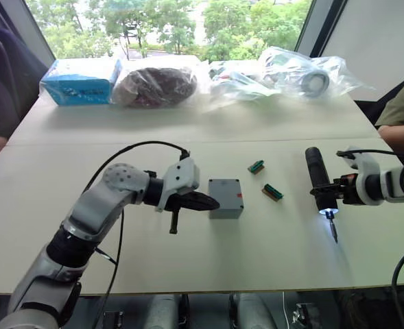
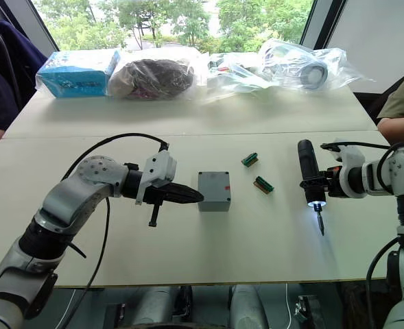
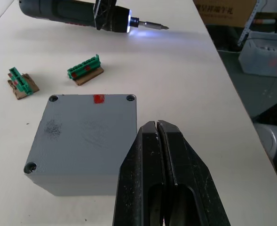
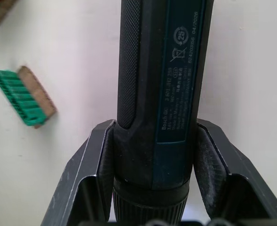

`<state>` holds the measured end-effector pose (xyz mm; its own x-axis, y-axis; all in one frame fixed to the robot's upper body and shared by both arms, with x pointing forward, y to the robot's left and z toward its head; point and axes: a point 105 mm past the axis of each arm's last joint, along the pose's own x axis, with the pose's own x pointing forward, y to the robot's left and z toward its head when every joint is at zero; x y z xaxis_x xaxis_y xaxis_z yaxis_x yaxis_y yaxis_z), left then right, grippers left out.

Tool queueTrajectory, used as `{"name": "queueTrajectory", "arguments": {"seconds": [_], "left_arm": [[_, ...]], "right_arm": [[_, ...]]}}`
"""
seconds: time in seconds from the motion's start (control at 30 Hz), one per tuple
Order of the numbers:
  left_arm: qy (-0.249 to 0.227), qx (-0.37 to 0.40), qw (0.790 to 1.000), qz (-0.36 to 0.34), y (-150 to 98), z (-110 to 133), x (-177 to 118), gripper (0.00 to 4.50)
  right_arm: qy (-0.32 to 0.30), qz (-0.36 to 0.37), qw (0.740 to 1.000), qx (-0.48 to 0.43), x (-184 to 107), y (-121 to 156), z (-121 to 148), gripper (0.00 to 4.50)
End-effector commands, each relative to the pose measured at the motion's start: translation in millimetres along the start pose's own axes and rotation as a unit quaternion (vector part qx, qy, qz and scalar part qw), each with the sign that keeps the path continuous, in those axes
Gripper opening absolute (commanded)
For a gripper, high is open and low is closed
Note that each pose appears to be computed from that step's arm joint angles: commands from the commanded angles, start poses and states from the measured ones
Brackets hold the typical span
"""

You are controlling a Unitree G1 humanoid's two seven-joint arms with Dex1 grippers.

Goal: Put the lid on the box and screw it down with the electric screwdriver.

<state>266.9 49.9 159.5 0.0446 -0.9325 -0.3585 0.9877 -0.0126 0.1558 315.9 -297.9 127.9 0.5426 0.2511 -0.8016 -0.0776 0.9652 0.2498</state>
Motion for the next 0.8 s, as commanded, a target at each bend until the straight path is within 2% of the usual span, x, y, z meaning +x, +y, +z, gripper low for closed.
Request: {"name": "queueTrajectory", "arguments": {"seconds": [0.03, 0.17, 0.2, 0.4, 0.5, 0.53, 0.6, 0.67, 0.73, 0.8], "left_arm": [[-0.001, 0.019, 1.0, 0.003, -2, 7, -5, 0.0], [-0.005, 0.013, 1.0, 0.016, 3, 8, -7, 0.0], [-0.006, 0.012, 1.0, 0.018, 4, 8, -7, 0.0], [-0.042, -0.018, 0.999, 0.027, 11, 12, -16, 0.0], [-0.077, -0.042, 0.995, 0.049, 22, 23, -34, 0.0], [-0.076, -0.042, 0.994, 0.065, 28, 23, -40, 0.0], [-0.079, -0.048, 0.992, 0.088, 36, 23, -50, 0.0], [-0.088, -0.053, 0.989, 0.109, 41, 24, -57, 0.0], [-0.086, -0.059, 0.984, 0.145, 46, 19, -65, 0.0], [-0.057, -0.07, 0.979, 0.182, 47, 4, -73, 0.0]], "right_arm": [[-0.03, -0.011, 0.999, -0.019, -10, -4, 17, 1.8], [-0.021, -0.03, 0.999, -0.013, -5, -13, 13, 1.8], [-0.021, -0.033, 0.999, -0.012, -4, -14, 13, 2.6], [-0.034, -0.041, 0.998, -0.031, -8, -15, 20, 4.48], [-0.121, -0.031, 0.987, -0.1, -39, -6, 61, 4.48], [-0.176, -0.007, 0.975, -0.138, -59, 6, 82, 4.48], [-0.253, 0.063, 0.948, -0.182, -88, 32, 103, 4.48], [-0.302, 0.132, 0.917, -0.224, -104, 56, 104, 4.48], [-0.318, 0.173, 0.883, -0.299, -103, 77, 84, 4.48], [-0.34, 0.206, 0.85, -0.345, -100, 96, 60, 4.48]]}}
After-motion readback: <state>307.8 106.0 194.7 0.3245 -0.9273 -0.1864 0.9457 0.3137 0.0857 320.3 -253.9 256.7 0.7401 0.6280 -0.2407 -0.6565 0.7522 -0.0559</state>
